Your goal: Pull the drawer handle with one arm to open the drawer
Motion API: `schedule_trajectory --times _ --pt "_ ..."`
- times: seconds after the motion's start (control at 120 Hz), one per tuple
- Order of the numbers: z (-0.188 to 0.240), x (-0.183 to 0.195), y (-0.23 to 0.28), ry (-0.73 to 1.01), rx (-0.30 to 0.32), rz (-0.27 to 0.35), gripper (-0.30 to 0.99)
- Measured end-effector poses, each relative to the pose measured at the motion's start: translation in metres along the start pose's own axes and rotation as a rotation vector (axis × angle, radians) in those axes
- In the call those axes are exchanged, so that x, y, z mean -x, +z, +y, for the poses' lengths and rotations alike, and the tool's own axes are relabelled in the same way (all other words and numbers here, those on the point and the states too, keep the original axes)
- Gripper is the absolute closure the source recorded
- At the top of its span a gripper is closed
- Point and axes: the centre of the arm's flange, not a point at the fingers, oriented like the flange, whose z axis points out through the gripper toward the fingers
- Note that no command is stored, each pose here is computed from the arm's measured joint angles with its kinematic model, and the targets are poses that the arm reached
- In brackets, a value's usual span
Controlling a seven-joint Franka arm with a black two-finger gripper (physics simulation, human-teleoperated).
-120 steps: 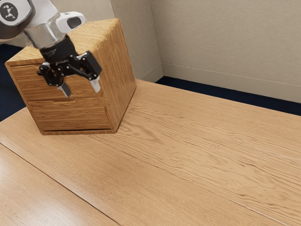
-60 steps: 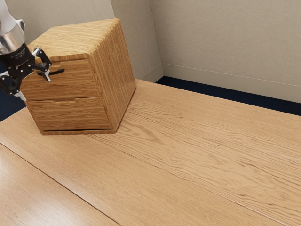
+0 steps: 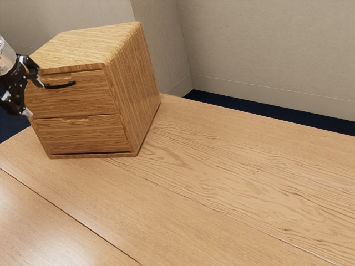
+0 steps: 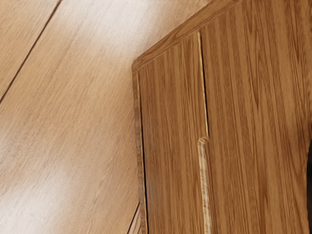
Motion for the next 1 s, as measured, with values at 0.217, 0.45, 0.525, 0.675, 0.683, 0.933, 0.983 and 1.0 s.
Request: schedule_trajectory --times 0.217,0.45,0.525,0.675,0.683,0.933,0.983,1.0 --pt "0.015 0.008 0.018 -0.092 0.051 0.04 0.0" --pt "0.033 0.001 0.034 -0.181 0.091 0.1 0.0" --pt "0.037 -0.001 0.034 -0.204 0.103 0.106 0.0" --pt "0.039 0.005 0.034 -0.232 0.117 0.093 0.0" --pt "0.039 0.006 0.034 -0.233 0.118 0.092 0.0" --pt "0.043 0.042 0.036 -0.222 0.128 0.059 0.0" --pt "0.044 0.049 0.035 -0.22 0.132 0.053 0.0" --pt "0.044 0.05 0.035 -0.219 0.133 0.051 0.0"
